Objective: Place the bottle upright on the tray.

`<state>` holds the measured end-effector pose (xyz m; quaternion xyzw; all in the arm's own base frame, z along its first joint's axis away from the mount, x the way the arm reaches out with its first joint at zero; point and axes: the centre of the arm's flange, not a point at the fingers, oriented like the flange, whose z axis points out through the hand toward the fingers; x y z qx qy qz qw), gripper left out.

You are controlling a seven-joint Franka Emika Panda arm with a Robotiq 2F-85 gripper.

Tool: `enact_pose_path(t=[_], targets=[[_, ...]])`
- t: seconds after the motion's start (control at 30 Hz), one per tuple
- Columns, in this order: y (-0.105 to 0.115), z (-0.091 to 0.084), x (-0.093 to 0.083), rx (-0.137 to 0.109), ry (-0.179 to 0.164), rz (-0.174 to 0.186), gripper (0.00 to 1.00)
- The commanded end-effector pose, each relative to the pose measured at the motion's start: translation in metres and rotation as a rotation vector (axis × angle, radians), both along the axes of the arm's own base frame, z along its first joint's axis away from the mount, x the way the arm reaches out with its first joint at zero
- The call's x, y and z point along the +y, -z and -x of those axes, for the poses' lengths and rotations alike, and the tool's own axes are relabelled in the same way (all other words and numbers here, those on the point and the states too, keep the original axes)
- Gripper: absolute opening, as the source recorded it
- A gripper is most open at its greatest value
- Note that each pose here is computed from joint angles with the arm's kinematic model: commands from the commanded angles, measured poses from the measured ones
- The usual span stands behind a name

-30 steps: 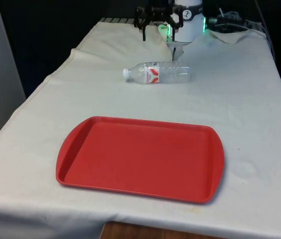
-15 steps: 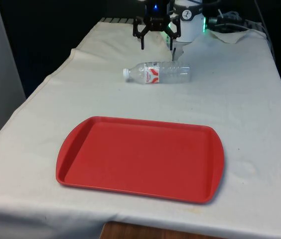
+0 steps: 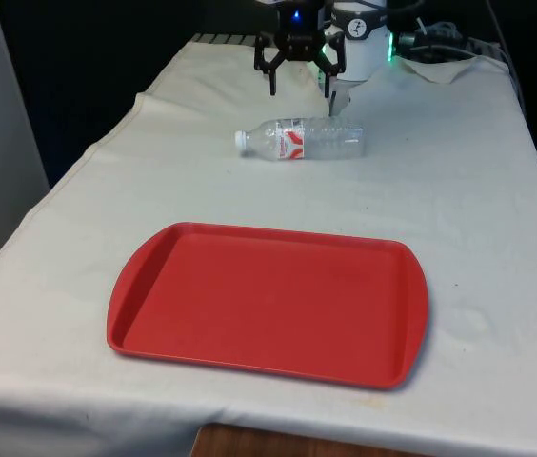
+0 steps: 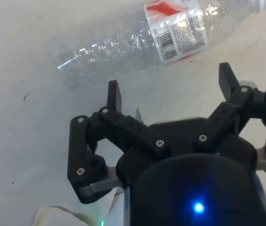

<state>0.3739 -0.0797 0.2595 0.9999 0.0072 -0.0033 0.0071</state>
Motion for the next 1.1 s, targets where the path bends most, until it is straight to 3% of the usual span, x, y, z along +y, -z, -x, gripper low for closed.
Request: enact_pose_path(t=[0.0, 0.1, 0.13, 0.17, 0.33, 0.37, 0.63, 0.67, 0.9, 0.93, 0.97, 1.07], targets=[[0.0015, 0.0001, -0.0008, -0.002, 0.019, -0.001, 1.0], [0.0016, 0.0002, -0.0008, -0.002, 0.04, -0.001, 1.0], [0.0007, 0.0001, 0.0, 0.002, 0.028, 0.0, 1.0], [0.0012, -0.0002, -0.0009, -0.003, 0.053, -0.001, 1.0], [0.0009, -0.0006, -0.0011, -0.001, 0.082, 0.0, 1.0], [0.0007, 0.0002, -0.0004, 0.001, 0.074, 0.001, 1.0], [-0.0002, -0.0015, -0.0034, -0.004, 0.136, -0.002, 1.0], [-0.0006, -0.0008, -0.003, -0.004, 0.13, 0.001, 1.0], [-0.001, -0.0022, -0.0041, -0.007, 0.176, -0.004, 1.0], [-0.0016, -0.0018, -0.0041, -0.007, 0.165, 0.0, 1.0], [-0.0013, -0.0026, -0.0042, -0.008, 0.187, -0.005, 1.0], [-0.0017, -0.003, -0.0044, -0.01, 0.203, -0.007, 1.0]])
